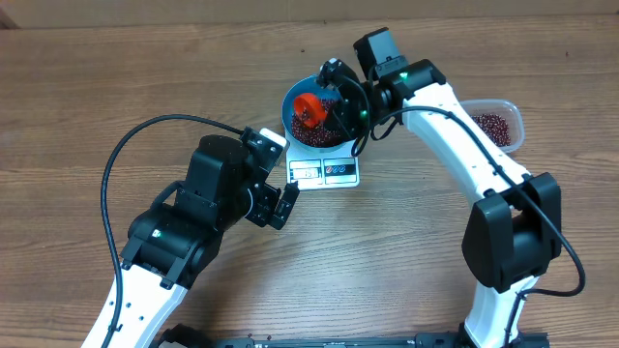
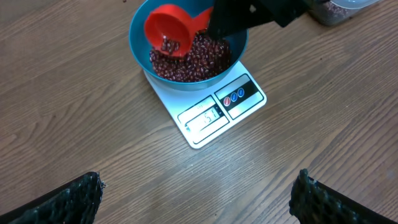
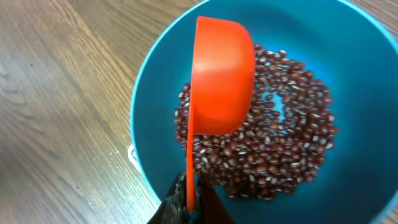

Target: Scoop item into bowl and weigh 150g on scale

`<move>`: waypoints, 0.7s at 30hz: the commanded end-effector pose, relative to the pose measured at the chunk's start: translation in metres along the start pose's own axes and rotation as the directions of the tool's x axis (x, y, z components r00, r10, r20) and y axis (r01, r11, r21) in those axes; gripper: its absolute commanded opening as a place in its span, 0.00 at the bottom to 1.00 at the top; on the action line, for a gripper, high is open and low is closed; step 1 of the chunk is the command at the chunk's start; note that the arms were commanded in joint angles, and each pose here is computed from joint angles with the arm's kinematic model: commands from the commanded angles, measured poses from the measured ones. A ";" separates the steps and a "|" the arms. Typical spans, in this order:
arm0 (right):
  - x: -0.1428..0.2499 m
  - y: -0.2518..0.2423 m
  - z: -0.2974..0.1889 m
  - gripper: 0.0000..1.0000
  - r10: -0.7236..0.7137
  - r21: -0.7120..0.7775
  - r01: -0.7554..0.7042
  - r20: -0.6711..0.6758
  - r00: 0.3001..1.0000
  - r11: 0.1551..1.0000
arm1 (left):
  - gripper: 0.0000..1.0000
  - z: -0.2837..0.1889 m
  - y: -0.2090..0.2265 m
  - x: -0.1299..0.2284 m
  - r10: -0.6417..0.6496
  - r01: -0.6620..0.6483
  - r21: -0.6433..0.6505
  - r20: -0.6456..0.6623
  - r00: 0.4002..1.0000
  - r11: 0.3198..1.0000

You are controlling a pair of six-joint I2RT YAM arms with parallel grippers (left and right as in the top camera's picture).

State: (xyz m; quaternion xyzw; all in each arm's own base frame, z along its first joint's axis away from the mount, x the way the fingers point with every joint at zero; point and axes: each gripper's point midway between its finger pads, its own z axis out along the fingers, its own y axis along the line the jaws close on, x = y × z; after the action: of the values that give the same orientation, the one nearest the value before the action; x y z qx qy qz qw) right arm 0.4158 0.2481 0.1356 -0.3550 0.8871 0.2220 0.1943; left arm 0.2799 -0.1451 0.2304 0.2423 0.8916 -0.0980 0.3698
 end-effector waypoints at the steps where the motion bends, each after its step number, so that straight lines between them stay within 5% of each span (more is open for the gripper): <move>1: -0.008 -0.003 -0.005 0.03 0.006 -0.005 -0.006 0.028 1.000 1.000 | 1.00 -0.005 -0.001 -0.005 0.014 -0.014 0.006 0.024 1.000 1.000; 21: -0.012 -0.010 -0.007 0.03 0.005 0.012 -0.005 0.049 0.999 1.000 | 1.00 -0.005 -0.001 -0.005 0.014 -0.014 0.006 0.024 1.000 1.000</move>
State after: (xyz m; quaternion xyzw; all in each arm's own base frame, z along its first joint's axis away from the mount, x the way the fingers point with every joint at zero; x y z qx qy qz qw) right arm 0.4218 0.2462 0.1375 -0.3507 0.8866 0.2216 0.2044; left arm 0.2799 -0.1451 0.2304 0.2423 0.8916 -0.0980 0.3698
